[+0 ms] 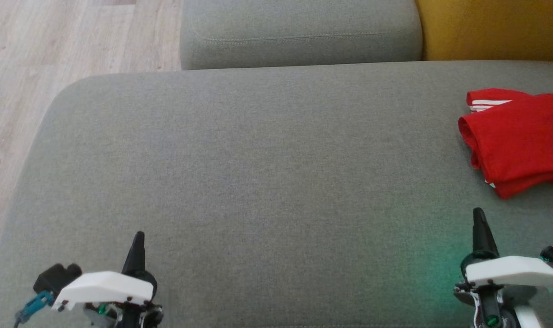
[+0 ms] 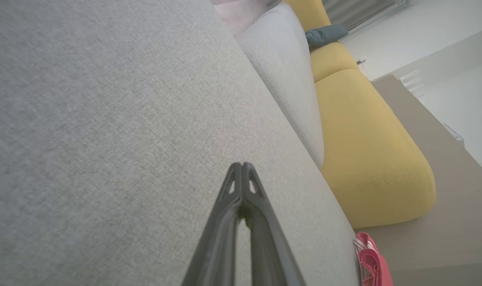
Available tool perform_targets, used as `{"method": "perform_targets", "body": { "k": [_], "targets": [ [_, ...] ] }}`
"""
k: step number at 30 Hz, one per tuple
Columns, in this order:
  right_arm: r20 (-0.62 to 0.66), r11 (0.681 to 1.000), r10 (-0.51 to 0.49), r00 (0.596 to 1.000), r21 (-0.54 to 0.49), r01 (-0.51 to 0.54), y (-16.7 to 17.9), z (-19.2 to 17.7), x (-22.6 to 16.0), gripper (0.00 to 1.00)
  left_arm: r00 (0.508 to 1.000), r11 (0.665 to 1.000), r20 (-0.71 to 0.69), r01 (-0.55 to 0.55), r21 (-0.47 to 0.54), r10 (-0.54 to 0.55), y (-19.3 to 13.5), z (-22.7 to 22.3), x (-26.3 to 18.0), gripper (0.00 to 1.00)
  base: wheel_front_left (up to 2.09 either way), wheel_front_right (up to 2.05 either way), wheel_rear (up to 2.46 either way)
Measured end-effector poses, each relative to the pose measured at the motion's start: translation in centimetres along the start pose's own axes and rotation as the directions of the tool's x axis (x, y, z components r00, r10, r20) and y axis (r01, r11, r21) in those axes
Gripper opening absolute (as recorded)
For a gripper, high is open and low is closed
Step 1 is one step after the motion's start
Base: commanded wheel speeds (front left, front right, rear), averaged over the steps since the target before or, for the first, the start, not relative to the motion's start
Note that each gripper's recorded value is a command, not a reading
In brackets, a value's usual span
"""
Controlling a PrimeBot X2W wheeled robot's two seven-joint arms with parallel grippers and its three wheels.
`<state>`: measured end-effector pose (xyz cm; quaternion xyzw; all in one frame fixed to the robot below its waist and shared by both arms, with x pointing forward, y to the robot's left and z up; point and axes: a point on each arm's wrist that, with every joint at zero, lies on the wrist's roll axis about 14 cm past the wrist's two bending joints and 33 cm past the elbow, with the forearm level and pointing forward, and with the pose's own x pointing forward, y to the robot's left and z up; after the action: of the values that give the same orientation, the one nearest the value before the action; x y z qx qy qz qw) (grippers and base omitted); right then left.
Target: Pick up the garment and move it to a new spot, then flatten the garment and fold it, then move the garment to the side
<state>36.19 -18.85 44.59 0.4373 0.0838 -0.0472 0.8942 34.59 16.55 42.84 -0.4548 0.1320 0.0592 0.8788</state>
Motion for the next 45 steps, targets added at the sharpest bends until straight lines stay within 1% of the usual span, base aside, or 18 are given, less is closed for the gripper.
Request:
{"method": "perform_targets", "body": {
  "k": [3,10,21,32,45],
  "targets": [
    [0.002,1.0,-0.002,1.0,0.026,0.002,0.0,0.1,0.0,0.0,1.0,1.0,0.002,0.004,-0.021,-0.004,-0.2,0.2,0.1,0.0,0.0,0.0,0.0],
    [0.009,0.993,0.0,1.0,0.116,-0.001,0.0,0.5,0.0,0.0,1.0,0.994,0.01,0.017,-0.11,-0.016,-0.3,0.8,0.3,0.0,0.0,0.0,0.0],
    [0.011,0.971,0.002,1.0,0.24,-0.004,0.0,0.9,0.1,0.0,0.999,0.974,0.016,0.036,-0.225,-0.033,-0.5,1.5,0.5,0.0,0.0,0.0,0.0],
    [0.028,0.932,0.009,1.0,0.362,-0.019,0.2,1.6,0.2,0.0,0.997,0.938,0.035,0.075,-0.337,-0.067,-1.3,2.5,0.9,0.0,0.0,0.0,0.0],
    [0.048,0.867,0.038,0.998,0.495,-0.057,0.9,2.5,0.5,0.0,0.993,0.88,0.06,0.12,-0.459,-0.104,-1.7,3.5,1.0,0.0,0.0,0.0,0.0]
  ]
}}
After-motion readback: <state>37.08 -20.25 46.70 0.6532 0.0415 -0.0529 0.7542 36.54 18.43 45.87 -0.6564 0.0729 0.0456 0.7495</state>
